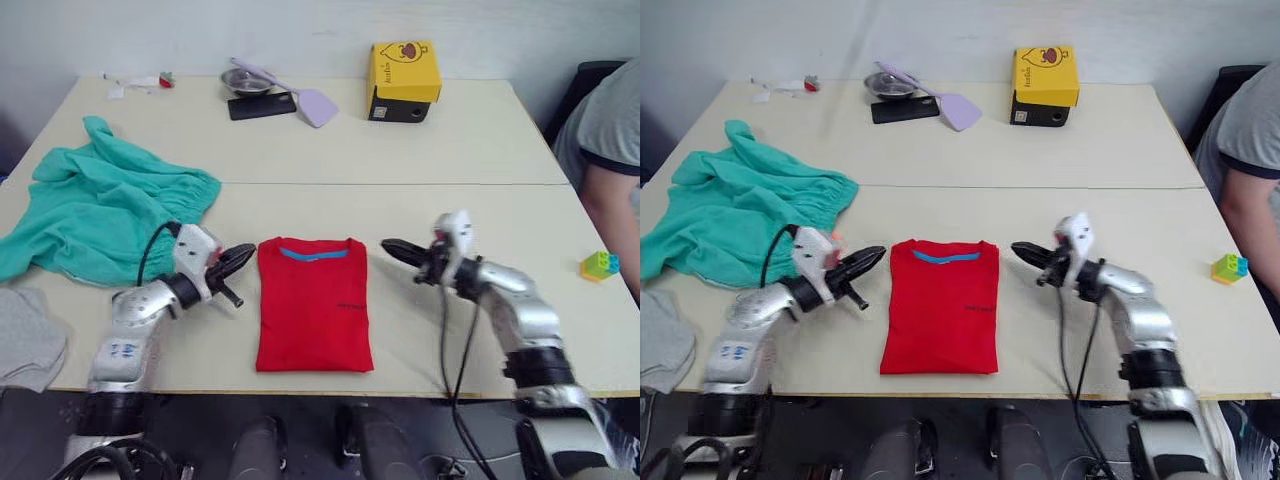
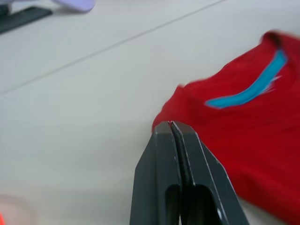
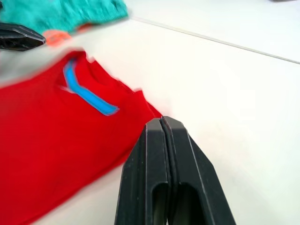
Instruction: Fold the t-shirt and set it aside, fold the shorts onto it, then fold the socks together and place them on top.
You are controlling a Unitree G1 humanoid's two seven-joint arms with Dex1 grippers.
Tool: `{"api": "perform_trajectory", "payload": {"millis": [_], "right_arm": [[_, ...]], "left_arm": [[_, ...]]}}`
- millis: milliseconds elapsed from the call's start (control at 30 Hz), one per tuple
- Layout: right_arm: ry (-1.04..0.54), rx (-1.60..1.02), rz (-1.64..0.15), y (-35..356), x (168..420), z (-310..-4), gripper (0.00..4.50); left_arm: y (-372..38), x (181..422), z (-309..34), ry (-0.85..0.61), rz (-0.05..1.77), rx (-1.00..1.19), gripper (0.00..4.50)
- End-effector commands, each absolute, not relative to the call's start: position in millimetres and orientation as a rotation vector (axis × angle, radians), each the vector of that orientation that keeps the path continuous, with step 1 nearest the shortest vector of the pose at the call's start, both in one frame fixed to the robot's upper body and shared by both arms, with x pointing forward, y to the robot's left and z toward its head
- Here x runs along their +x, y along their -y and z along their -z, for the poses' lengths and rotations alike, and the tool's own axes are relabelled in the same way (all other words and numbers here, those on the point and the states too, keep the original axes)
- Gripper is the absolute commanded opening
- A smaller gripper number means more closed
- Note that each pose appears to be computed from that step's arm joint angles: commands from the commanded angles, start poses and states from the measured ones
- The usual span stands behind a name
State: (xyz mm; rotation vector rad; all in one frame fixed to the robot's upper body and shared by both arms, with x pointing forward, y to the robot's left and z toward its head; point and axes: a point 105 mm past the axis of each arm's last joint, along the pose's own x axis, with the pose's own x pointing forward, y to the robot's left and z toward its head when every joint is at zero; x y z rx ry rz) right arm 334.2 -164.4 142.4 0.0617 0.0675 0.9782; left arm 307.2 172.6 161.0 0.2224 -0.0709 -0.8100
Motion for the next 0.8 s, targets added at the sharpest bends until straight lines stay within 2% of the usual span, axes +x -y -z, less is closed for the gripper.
{"api": "perform_trajectory", "payload": {"millis": [33, 133, 200, 333, 400, 467, 633, 800], "right_arm": [[-0.177, 0.112, -1.091, 184.8, 293.3, -158.9, 0.9], [-0.316, 0.139, -1.062, 201.4, 279.2, -156.6, 1.91], [-0.452, 0.213, -1.049, 204.7, 269.6, -149.9, 2.61], [-0.654, 0.28, -1.018, 199.3, 253.0, -130.6, 4.03], [-0.726, 0.268, -1.026, 188.2, 244.7, -117.5, 4.5], [-0.737, 0.284, -1.029, 178.9, 243.9, -115.1, 4.5], [-0.762, 0.35, -0.99, 147.7, 254.9, -109.2, 4.5], [-0.803, 0.339, -0.962, 121.3, 261.0, -94.9, 4.5]], "left_arm": [[-171.9, 269.1, -176.3, 0.09, 0.988, 0.257, 0.57], [-188.3, 256.4, -168.3, 0.021, 0.99, 0.266, 1.48], [-190.6, 239.9, -167.3, 0.033, 1.055, 0.272, 2.13], [-180.3, 215.0, -162.1, 0.057, 1.177, 0.312, 3.41], [-173.2, 205.6, -154.6, 0.059, 1.235, 0.341, 4.05], [-171.9, 205.1, -150.1, 0.047, 1.238, 0.364, 4.47], [-169.6, 211.5, -164.6, 0.119, 1.186, 0.315, 4.47], [-168.8, 203.8, -165.8, 0.09, 1.22, 0.256, 4.47]]}}
